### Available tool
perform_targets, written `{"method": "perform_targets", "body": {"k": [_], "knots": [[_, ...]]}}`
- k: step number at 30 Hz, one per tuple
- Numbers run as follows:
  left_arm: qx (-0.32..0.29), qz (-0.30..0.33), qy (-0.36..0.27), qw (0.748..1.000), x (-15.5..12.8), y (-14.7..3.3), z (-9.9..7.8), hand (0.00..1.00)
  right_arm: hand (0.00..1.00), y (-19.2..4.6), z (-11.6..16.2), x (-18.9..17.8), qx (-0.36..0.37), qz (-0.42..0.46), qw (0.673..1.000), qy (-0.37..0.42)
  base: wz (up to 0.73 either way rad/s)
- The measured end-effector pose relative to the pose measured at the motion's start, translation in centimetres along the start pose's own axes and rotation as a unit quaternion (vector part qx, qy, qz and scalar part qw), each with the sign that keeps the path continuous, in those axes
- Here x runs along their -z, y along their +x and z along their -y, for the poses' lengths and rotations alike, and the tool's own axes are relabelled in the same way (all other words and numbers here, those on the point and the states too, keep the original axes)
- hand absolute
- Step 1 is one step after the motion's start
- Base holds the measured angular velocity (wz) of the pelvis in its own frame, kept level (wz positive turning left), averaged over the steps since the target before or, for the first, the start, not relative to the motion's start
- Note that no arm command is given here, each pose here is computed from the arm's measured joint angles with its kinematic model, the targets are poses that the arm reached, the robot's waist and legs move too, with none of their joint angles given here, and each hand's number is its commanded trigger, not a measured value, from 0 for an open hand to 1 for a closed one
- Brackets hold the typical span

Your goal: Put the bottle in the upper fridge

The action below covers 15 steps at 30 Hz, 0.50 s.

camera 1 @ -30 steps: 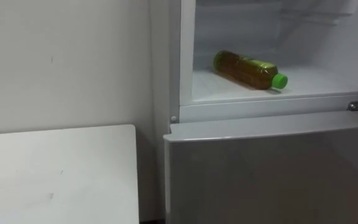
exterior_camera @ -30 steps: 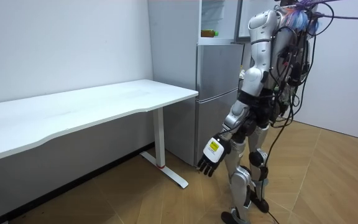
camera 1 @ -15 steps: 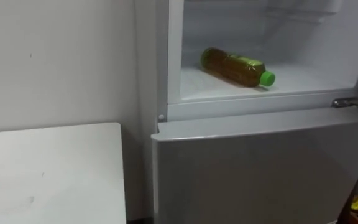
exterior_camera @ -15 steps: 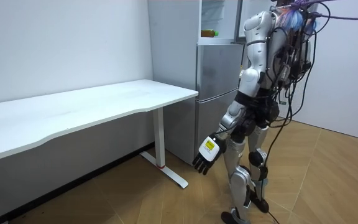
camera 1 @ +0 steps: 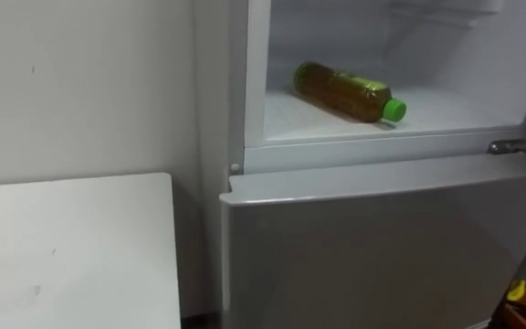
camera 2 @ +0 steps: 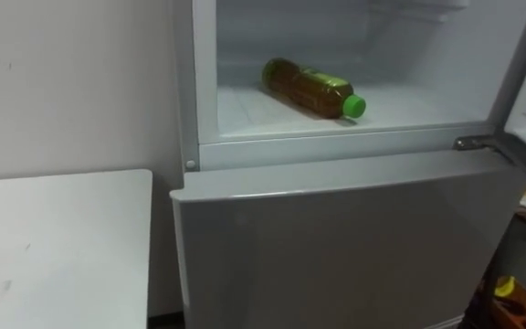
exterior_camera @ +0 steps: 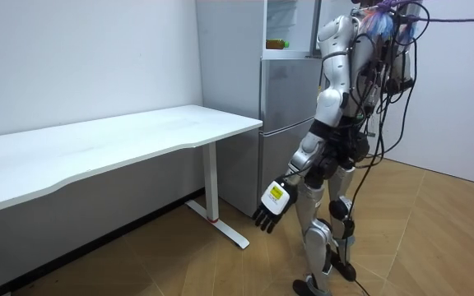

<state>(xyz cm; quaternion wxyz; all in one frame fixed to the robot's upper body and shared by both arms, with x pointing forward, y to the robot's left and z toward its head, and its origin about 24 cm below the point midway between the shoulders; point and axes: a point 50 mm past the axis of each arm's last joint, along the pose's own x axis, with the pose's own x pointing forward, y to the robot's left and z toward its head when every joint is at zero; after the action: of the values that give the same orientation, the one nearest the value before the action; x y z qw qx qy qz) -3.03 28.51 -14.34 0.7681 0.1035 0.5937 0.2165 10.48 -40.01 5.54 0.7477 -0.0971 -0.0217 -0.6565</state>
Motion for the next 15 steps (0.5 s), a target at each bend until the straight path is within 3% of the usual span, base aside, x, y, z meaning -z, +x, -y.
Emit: {"method": "perform_targets", "body": {"k": [15], "knots": [[0.012, 0.006, 0.002, 1.000, -0.3, 0.1, 0.1, 0.00, 0.00, -0.6, -1.2, -6.9, -0.001, 0.145, 0.987, 0.073, 0.00]]}}
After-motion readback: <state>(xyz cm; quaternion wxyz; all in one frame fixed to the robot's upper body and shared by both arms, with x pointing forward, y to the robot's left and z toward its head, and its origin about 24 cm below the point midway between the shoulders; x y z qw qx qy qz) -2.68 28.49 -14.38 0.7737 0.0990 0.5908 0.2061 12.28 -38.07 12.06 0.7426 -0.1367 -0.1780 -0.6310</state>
